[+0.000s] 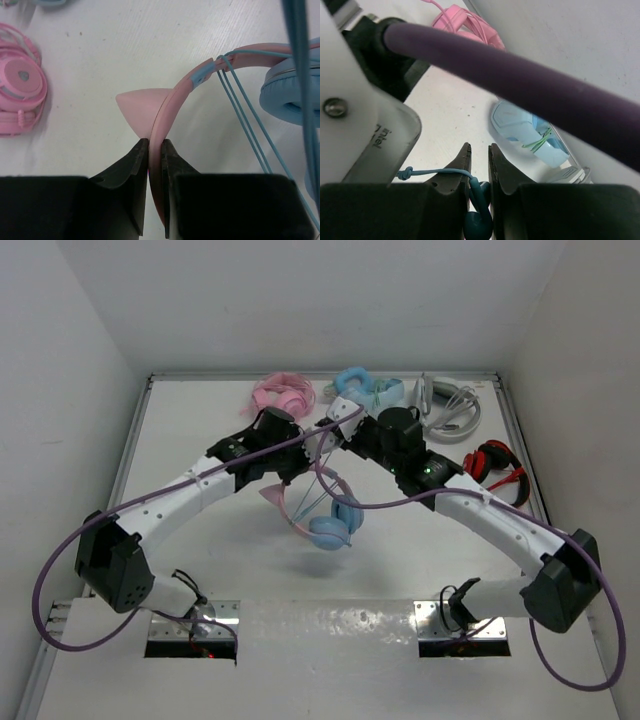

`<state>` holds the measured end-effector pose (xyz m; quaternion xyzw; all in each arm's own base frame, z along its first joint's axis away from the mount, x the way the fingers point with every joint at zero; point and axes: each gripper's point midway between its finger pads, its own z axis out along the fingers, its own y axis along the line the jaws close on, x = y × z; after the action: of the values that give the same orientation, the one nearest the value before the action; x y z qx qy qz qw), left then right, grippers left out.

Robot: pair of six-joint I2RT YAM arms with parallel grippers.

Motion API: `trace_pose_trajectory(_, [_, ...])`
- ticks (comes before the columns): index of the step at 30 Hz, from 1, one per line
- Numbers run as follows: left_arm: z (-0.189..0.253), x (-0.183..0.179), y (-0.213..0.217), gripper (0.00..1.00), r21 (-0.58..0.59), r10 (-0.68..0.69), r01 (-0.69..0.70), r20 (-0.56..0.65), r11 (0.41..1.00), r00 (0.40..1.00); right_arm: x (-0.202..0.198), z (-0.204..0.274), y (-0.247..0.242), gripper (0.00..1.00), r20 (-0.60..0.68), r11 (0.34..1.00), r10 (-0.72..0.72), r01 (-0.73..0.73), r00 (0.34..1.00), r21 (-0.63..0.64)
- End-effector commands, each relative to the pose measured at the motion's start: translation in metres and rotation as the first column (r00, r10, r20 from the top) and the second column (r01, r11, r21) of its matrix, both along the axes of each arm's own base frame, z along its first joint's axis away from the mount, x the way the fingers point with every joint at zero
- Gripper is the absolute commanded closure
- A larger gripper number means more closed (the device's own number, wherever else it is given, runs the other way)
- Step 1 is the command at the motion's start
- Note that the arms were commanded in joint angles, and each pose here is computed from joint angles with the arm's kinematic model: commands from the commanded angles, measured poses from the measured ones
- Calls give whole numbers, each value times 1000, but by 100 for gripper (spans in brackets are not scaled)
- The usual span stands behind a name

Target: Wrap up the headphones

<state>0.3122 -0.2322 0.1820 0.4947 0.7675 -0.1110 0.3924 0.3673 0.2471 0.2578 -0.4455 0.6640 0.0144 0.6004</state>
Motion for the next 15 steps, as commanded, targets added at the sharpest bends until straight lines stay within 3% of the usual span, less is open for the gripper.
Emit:
trace_pose_trajectory(1, [82,25,4,100,-219,174,-148,105,964,979,13,83,-56,100,-10,855,-229,206,973,475])
trace_pose_trajectory(4, [87,27,2,100,-229,174,-146,106,962,979,3,69,-60,100,-27,871,-224,212,974,443])
trace_pose_trajectory(10, [106,32,-2,100,-262,189,-155,110,952,976,-21,37,-41,100,-112,912,-63,103,992,398])
trace_pose_trajectory(12, [109,36,-1,100,-255,201,-165,122,953,972,-35,44,-33,100,-113,902,9,41,994,430])
trace_pose_trajectory(15, [104,49,7,100,-211,253,-221,139,952,957,-46,57,-42,100,-69,889,-3,34,998,458])
